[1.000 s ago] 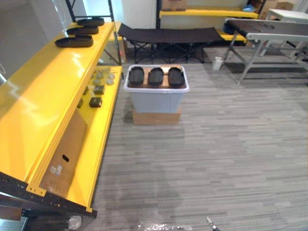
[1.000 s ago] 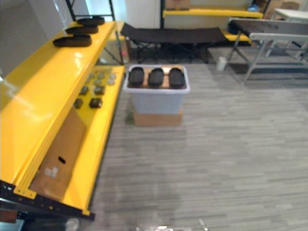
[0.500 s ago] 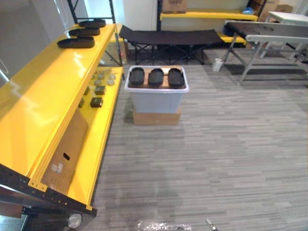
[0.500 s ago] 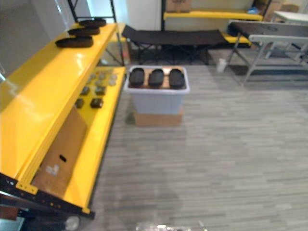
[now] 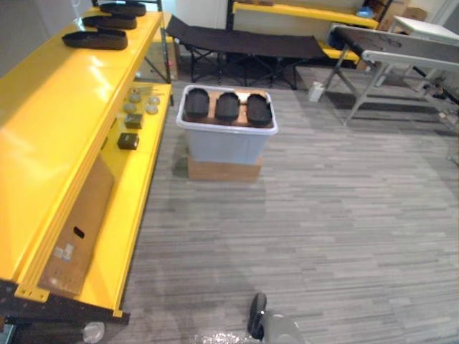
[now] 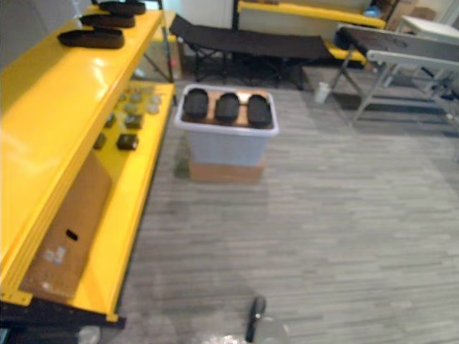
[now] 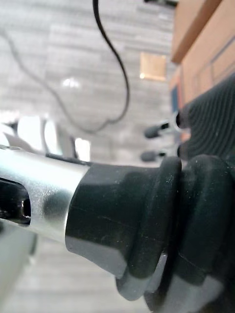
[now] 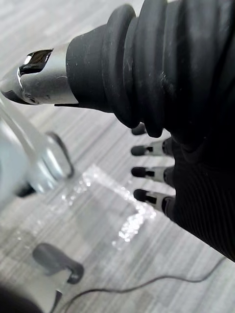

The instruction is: Walk over and take plastic housings, then place them on the shelf

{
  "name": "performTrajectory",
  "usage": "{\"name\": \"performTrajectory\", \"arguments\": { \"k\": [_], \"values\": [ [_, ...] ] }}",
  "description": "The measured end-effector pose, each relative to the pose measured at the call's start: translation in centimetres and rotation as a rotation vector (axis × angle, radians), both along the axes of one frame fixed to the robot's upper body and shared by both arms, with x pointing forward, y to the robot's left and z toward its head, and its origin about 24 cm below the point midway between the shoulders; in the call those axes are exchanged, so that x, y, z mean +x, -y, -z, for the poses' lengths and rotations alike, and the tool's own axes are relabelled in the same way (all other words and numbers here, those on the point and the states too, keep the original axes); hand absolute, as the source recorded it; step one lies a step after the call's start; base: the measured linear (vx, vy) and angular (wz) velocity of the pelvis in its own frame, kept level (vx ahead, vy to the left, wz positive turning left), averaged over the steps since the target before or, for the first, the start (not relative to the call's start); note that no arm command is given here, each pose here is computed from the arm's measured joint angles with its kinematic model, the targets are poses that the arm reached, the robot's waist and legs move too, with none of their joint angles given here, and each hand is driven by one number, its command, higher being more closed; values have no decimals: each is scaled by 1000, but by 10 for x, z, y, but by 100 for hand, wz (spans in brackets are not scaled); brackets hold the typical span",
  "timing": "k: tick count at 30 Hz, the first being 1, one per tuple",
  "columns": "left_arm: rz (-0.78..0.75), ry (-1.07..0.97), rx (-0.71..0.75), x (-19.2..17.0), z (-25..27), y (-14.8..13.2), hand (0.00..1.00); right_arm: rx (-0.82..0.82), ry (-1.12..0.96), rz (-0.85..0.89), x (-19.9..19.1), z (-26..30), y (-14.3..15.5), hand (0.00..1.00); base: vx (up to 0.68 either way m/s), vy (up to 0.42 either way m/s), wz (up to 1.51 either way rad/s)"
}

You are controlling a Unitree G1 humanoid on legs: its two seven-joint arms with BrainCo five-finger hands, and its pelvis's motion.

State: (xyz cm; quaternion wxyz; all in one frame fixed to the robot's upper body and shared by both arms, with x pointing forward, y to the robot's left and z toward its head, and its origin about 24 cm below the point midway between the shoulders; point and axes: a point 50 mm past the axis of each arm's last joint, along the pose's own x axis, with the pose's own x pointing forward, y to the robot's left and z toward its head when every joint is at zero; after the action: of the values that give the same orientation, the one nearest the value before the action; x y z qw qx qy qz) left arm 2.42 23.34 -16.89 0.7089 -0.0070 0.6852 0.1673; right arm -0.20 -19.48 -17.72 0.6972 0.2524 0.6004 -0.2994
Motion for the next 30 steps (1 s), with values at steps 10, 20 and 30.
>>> {"name": "performTrajectory", "arguments": {
  "k": [10,20,30],
  "values": [
    [-229,151,-42,15,1,20,0,-154,206,-113,69,-14,43,0,389,-219,-10],
    [-133,128,-7,3,2,22,0,-137,402,-227,137,-29,23,0,382,121,-21],
    [-64,309,65,59,-9,7,0,-33,353,-213,113,-17,-1,0,359,21,17]
  ]
}}
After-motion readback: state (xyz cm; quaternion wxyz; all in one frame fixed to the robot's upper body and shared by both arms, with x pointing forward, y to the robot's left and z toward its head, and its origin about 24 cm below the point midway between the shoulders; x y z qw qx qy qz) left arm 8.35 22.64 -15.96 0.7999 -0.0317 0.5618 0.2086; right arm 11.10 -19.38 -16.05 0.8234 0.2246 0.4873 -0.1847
